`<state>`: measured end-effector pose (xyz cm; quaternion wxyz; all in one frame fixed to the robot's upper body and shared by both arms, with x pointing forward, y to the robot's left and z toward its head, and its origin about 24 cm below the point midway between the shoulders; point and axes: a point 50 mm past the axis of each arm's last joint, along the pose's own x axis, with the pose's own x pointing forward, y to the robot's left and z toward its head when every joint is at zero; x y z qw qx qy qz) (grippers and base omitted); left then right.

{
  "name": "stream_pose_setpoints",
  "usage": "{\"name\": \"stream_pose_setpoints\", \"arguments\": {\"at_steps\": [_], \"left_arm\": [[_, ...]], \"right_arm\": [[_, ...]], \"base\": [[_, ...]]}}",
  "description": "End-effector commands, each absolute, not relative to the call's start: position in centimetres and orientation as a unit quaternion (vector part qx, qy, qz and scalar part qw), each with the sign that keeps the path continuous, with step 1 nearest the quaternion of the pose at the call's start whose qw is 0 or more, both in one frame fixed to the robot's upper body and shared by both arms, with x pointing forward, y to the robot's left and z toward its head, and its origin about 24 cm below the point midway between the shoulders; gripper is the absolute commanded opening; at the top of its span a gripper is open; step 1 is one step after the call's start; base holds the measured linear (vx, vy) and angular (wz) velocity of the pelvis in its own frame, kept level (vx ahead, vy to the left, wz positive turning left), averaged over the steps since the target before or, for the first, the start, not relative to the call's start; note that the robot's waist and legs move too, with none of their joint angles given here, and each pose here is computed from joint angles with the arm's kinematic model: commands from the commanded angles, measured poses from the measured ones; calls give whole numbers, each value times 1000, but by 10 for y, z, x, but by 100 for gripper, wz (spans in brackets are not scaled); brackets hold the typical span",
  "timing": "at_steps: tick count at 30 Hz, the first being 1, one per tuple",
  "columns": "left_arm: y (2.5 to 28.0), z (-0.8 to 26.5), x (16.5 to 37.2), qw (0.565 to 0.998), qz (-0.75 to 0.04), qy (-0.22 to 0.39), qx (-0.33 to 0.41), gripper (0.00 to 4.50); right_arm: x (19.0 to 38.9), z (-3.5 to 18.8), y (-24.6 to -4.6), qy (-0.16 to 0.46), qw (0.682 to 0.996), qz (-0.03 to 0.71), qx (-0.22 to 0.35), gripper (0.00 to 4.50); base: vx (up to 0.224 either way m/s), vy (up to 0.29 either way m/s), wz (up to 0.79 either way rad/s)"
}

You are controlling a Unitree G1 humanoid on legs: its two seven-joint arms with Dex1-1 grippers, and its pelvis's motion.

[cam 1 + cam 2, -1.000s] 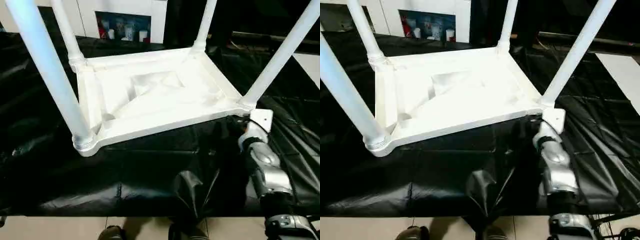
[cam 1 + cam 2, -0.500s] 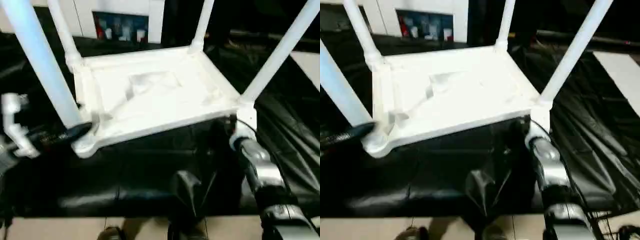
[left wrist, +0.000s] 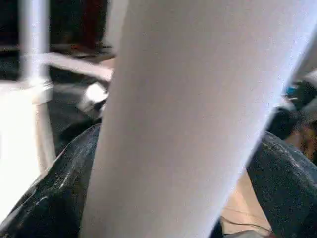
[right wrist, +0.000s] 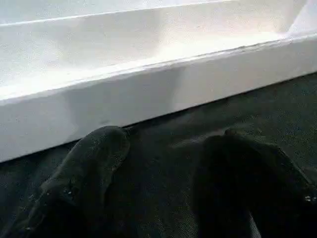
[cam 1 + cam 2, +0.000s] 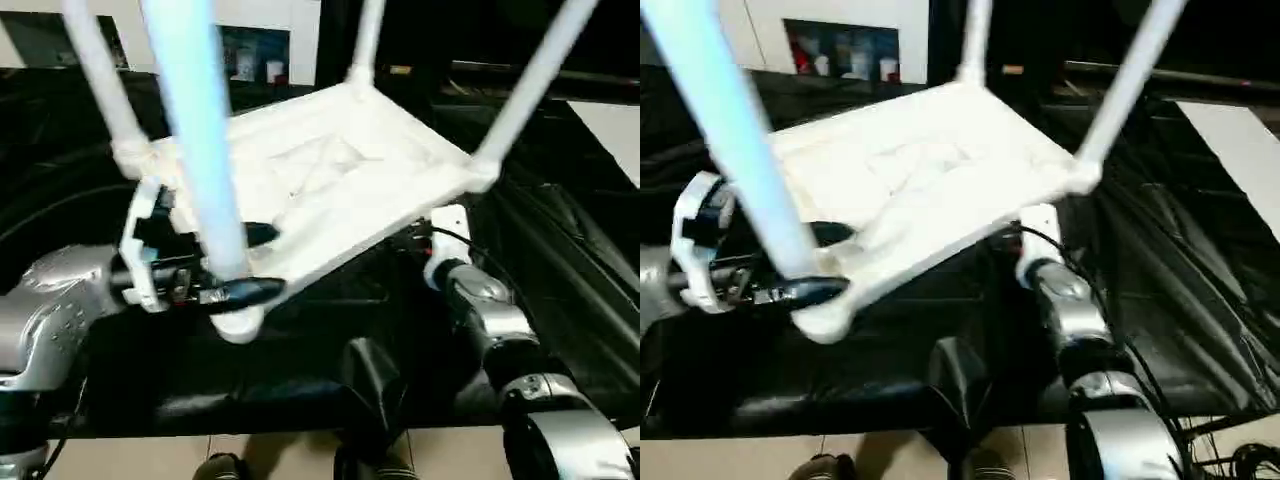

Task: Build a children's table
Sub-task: Rotate table base

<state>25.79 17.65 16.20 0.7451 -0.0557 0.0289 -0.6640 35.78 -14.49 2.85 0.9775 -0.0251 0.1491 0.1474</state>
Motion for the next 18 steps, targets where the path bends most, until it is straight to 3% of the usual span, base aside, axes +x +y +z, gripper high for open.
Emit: {"name": "stream_pose_setpoints", "arguments": {"at_steps": [1,11,18], "left_arm": [[157,169,252,705,-706,20,-62,449],[123,170,252,668,-741,15,-73,449],[101,163,273,716,-697,-23,-37,449]], "right_arm": [[360,34,-123,135,970,198,-33,378],[357,30,-103,133,961,240,-31,378],[354,30,-90,125,953,275,-21,378]], "base": [[0,0,0],[0,0,0],[0,0,0]]}}
